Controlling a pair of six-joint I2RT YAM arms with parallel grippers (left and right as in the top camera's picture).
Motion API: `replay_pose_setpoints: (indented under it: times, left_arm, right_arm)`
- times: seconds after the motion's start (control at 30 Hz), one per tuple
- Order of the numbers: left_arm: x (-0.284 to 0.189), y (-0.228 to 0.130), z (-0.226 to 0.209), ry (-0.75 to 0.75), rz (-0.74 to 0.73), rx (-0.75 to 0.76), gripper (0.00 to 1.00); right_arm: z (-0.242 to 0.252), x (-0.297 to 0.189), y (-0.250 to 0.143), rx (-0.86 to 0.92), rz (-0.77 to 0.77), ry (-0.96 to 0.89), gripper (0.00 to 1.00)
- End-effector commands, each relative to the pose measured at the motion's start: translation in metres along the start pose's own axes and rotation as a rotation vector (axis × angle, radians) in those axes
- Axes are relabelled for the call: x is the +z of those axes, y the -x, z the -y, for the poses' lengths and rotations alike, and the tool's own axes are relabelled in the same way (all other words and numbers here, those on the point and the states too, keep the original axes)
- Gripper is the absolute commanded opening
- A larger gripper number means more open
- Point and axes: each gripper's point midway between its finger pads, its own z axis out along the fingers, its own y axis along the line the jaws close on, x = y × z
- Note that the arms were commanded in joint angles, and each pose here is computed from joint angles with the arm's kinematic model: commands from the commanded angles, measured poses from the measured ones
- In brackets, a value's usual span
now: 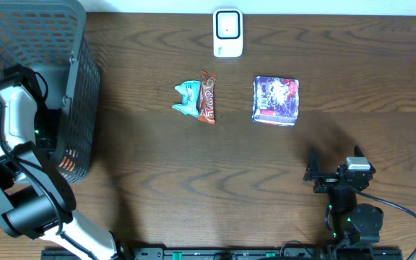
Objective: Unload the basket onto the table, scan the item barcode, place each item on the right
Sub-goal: 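Reach the left gripper into the basket toward the orange tissue pack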
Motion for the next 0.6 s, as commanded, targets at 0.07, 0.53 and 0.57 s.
replay_pose_setpoints:
  times: [0.07,0.53,0.57]
  left_arm:
    - [0.023,-0.003,-0.008,0.030,0.014,-0.004,0.92]
    - [0.041,-0.005,-0.004,0.001,0.027,0.070,0.38]
    - [0.040,-0.005,-0.004,0.001,0.026,0.076,0.30]
  right_arm:
    - [-0.002,0.000,-0.001,-0.004,0.000,0.006,0.99]
    - [-0.002,0.000,-0.001,-0.004,-0.001,0.006,0.99]
    - [-0.002,0.000,-0.001,-0.004,0.000,0.006,0.99]
